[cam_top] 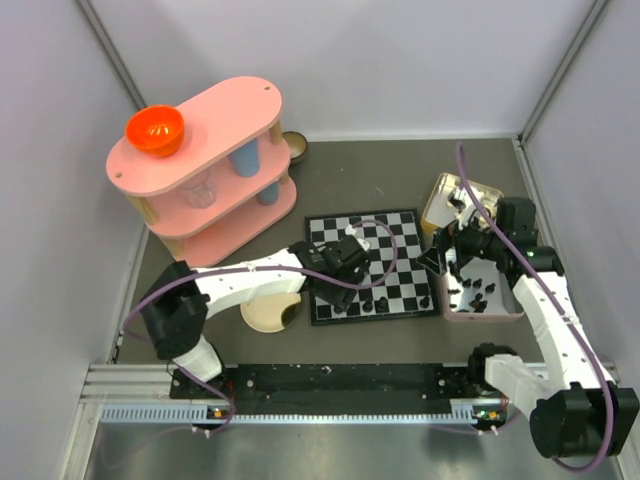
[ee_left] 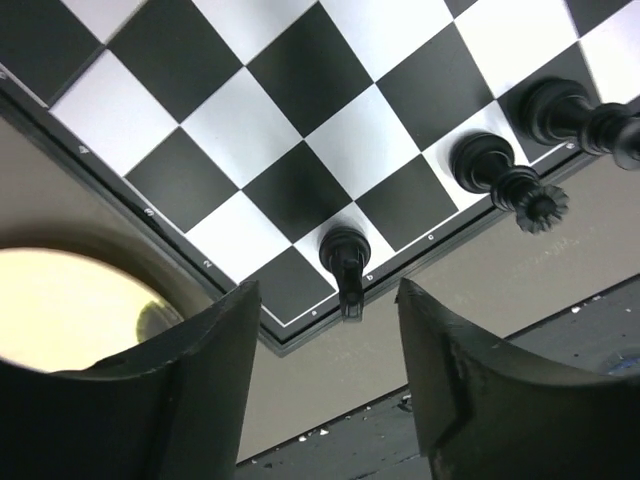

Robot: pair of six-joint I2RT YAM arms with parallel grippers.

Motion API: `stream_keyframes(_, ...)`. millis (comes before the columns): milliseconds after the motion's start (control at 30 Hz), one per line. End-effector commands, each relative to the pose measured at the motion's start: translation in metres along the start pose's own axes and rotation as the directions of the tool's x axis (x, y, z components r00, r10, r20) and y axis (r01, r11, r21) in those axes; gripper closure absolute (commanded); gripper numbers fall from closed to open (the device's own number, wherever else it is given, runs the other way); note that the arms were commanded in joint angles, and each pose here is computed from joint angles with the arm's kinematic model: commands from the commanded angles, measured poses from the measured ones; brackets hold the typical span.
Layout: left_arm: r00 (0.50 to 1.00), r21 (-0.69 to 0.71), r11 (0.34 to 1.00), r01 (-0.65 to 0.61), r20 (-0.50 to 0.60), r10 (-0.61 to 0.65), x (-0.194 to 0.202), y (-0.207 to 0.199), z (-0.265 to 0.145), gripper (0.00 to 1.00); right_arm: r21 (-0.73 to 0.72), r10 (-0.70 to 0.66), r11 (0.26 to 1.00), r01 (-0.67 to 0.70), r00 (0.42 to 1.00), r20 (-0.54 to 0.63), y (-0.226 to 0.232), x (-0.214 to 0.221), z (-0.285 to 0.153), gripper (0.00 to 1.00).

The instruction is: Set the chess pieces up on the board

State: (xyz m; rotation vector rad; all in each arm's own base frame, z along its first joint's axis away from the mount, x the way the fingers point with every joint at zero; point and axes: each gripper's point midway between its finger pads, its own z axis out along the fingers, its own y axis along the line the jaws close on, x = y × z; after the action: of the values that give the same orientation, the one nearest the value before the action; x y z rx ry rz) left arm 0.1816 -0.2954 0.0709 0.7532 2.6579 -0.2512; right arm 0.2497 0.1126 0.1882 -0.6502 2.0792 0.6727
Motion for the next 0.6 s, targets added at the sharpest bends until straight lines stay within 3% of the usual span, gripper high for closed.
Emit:
stream_keyframes(0,0.984,0.026,0.999,0.023,0.176,-0.028,-0.032,0.000,-0.050,0.34,0.037,-0.070,0.997,0.069,0.997,0.025,-0.001,-0.008,-0.012,0.01)
stream_keyframes(133,0.955,0.038,0.999,0.023,0.296,-0.034,-0.052,0.005,-0.079,0.20,0.067,-0.142,0.988,0.143,0.990,-0.009,-0.003,-0.003,-0.024,0.01)
stream_keyframes(267,0.882,0.048,0.996,0.075,0.463,-0.089,-0.083,0.016,-0.111,0.03,0.150,-0.057,0.986,0.070,0.994,-0.093,-0.029,0.018,-0.041,0.01)
stream_keyframes(367,0.797,0.092,0.986,0.141,0.581,-0.168,-0.100,0.034,-0.141,0.01,0.200,0.036,0.980,-0.006,0.989,-0.145,-0.048,0.039,-0.052,0.01)
stream_keyframes(567,0.618,0.306,0.937,0.169,0.708,-0.342,-0.125,0.060,-0.175,0.02,0.292,0.067,0.956,0.014,0.962,-0.265,-0.078,0.074,-0.070,0.03)
